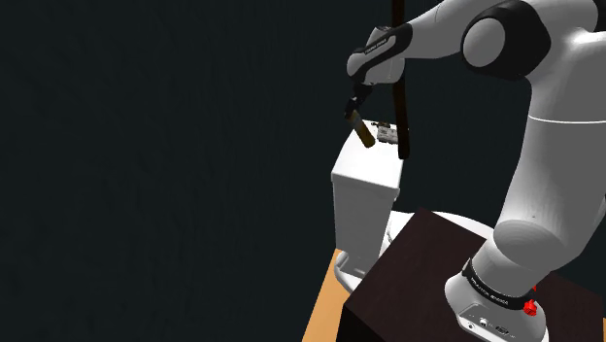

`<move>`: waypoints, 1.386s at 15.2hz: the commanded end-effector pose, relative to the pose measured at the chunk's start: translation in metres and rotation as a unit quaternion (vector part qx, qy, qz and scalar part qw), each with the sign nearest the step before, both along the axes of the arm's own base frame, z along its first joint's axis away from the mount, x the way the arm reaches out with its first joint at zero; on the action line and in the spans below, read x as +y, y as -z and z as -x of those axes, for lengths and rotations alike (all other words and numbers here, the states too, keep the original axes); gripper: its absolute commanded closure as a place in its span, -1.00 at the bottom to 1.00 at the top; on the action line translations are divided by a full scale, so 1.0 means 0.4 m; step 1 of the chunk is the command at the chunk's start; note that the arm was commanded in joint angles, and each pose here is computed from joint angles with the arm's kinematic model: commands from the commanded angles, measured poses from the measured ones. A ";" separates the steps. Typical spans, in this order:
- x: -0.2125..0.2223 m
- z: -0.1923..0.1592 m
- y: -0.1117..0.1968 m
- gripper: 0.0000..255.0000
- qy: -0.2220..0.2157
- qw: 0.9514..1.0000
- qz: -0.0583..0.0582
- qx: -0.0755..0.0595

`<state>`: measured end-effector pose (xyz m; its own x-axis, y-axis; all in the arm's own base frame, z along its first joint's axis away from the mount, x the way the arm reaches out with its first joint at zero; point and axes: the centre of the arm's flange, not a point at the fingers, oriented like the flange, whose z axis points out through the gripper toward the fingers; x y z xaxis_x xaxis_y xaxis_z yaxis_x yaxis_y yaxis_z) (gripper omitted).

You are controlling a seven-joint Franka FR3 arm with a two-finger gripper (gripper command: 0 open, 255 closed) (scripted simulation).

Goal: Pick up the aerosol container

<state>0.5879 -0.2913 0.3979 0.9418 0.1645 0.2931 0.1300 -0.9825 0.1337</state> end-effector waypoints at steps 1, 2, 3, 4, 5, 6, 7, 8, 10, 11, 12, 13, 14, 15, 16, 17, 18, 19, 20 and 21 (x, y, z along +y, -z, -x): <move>0.000 0.000 0.004 1.00 0.000 1.000 0.000 0.000; 0.000 0.001 0.004 1.00 0.000 1.000 0.000 0.000; 0.000 0.001 0.003 1.00 0.000 1.000 0.000 0.000; 0.000 0.001 0.004 1.00 0.000 1.000 0.000 0.000; 0.000 0.001 0.004 1.00 0.000 1.000 0.000 0.000; 0.000 0.001 0.004 1.00 0.000 1.000 0.000 0.000; -0.001 0.001 0.004 1.00 0.000 1.000 0.000 0.000; -0.001 0.002 0.004 1.00 0.000 1.000 0.000 0.000; 0.001 0.001 0.004 1.00 0.000 1.000 0.000 0.000; 0.001 0.001 -0.009 1.00 0.000 1.000 0.000 0.000; 0.001 0.001 -0.022 1.00 0.000 1.000 0.000 0.000; 0.001 0.001 -0.035 1.00 0.000 1.000 0.000 0.000; 0.001 0.001 -0.049 1.00 0.000 1.000 0.000 0.000; 0.001 0.001 -0.062 1.00 0.000 1.000 0.000 0.000; 0.001 0.001 -0.075 1.00 0.000 1.000 0.000 0.000; 0.001 0.001 -0.088 1.00 0.000 1.000 0.000 0.000; 0.001 0.001 -0.101 1.00 0.000 1.000 0.000 0.000; 0.001 0.001 -0.115 1.00 0.000 1.000 0.000 0.000; 0.001 0.001 -0.128 1.00 0.000 1.000 0.000 0.000; 0.001 0.001 -0.141 1.00 0.000 1.000 0.000 0.000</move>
<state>0.5881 -0.2924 0.4476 0.9417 0.1645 0.2933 0.1299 -0.9825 0.1338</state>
